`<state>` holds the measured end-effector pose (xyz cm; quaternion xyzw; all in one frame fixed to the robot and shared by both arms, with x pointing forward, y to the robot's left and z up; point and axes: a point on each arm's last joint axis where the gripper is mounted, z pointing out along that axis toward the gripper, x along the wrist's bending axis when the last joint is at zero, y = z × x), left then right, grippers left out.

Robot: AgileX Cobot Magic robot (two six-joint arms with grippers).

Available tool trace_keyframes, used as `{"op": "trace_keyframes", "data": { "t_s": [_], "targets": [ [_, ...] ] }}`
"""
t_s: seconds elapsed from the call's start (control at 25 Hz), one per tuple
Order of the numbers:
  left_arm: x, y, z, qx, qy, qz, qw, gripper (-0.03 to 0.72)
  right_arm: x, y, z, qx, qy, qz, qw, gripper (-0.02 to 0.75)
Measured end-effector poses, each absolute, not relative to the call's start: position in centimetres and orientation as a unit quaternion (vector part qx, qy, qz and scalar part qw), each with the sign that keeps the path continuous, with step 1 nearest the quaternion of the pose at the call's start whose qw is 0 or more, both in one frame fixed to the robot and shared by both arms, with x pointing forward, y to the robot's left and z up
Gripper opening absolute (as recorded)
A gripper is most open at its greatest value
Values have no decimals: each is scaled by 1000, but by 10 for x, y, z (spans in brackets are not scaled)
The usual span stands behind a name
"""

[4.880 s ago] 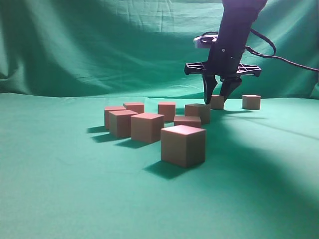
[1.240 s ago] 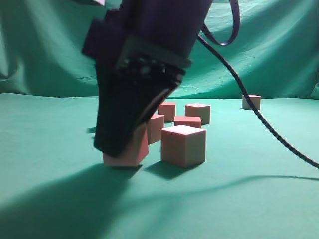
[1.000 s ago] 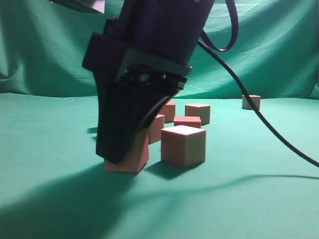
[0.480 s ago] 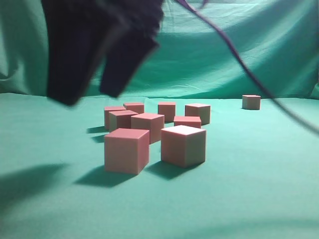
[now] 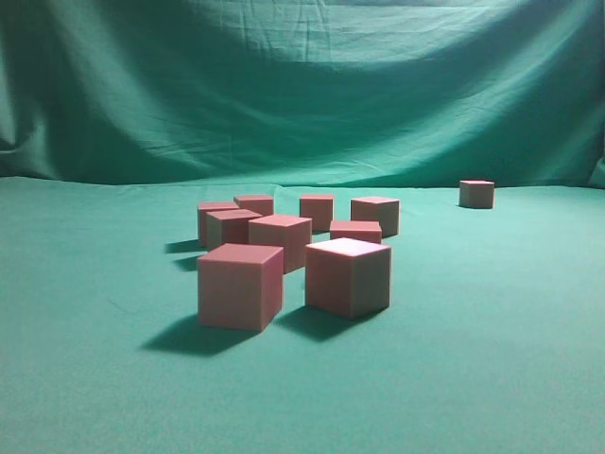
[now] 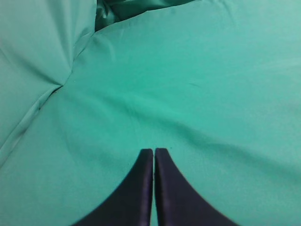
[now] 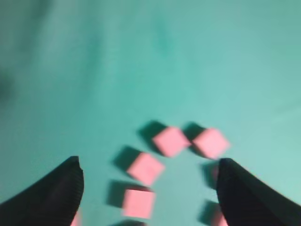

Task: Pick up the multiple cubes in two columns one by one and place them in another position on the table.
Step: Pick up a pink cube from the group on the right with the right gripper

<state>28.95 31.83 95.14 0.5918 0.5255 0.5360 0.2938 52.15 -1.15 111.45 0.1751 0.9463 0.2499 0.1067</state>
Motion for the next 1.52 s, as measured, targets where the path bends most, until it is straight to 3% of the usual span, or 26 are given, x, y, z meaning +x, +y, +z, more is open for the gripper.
{"op": "trace_keyframes", "data": {
  "t_s": [0.28,0.44,0.6,0.88,1.08,1.2,1.4,1.52],
  "targets": [
    [289,318,951,592,526,536,294,0,620,-129,1108,471,836,243,144,589],
    [289,318,951,592,526,536,294,0,662,-187,1074,568,779,221,145,589],
    [289,318,951,592,526,536,294,0,693,-218,1033,605,751,216,155,589],
    [289,318,951,592,526,536,294,0,727,-233,969,627,725,227,173,589],
    [289,318,951,592,526,536,294,0,738,-232,943,629,715,244,183,589],
    [289,318,951,592,526,536,294,0,741,-231,934,629,713,247,187,531],
    [289,318,951,592,526,536,294,0,743,-231,927,631,712,246,185,275],
    [289,318,951,592,526,536,294,0,743,-231,927,631,712,246,185,262]
  ]
}}
